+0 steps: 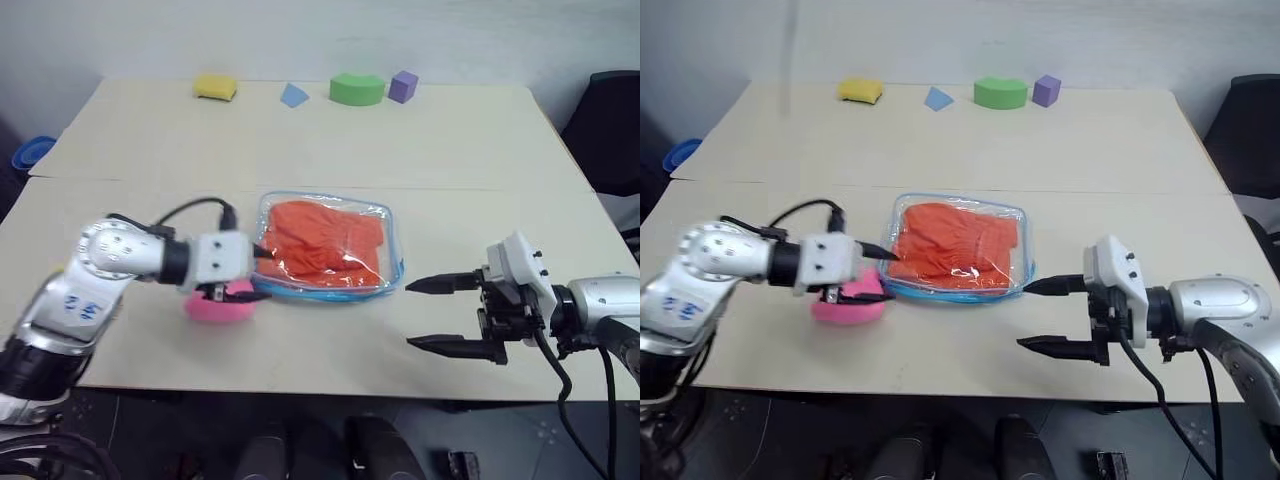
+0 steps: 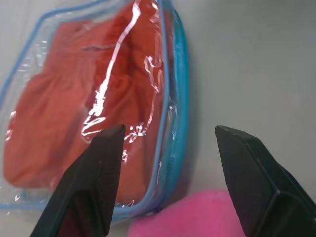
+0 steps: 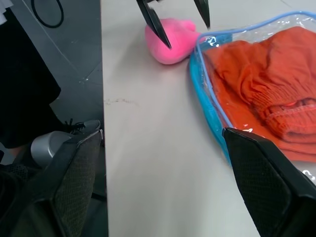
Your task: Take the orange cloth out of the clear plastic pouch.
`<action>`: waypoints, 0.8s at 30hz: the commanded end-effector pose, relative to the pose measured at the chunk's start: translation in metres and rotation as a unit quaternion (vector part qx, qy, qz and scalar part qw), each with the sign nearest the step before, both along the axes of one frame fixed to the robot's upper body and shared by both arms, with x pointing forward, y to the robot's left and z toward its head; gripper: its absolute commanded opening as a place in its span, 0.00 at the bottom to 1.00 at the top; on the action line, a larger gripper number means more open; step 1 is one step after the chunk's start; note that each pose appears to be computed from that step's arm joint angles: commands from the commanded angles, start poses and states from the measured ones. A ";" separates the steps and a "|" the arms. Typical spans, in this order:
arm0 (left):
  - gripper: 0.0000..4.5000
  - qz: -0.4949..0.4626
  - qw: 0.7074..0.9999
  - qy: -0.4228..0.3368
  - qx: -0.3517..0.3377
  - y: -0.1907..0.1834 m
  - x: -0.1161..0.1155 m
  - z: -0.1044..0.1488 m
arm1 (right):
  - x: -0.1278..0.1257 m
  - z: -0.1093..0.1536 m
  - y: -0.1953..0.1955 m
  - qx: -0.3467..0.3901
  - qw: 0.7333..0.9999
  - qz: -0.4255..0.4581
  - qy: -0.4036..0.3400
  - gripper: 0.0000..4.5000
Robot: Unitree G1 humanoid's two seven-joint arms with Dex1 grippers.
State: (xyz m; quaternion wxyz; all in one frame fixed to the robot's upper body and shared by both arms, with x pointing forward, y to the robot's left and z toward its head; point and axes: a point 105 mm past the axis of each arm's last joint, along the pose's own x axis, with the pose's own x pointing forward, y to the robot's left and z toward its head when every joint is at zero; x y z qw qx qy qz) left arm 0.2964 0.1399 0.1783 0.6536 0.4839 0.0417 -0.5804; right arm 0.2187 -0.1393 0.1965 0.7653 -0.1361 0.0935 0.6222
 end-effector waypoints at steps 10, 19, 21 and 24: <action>0.59 -0.041 0.997 -0.059 0.022 -0.008 0.028 -0.014 | -0.010 0.003 0.005 0.009 1.000 -0.013 -0.018 0.91; 0.01 -0.039 0.998 -0.052 0.009 -0.009 0.030 -0.016 | -0.007 0.002 0.005 0.006 1.000 -0.017 -0.020 0.91; 0.01 -0.025 0.999 -0.043 -0.023 -0.013 0.030 -0.012 | -0.006 0.000 0.005 0.002 1.000 -0.018 -0.022 0.91; 0.01 0.034 0.982 0.009 -0.184 -0.033 0.033 0.012 | -0.001 -0.011 0.006 -0.025 0.999 -0.027 -0.036 0.91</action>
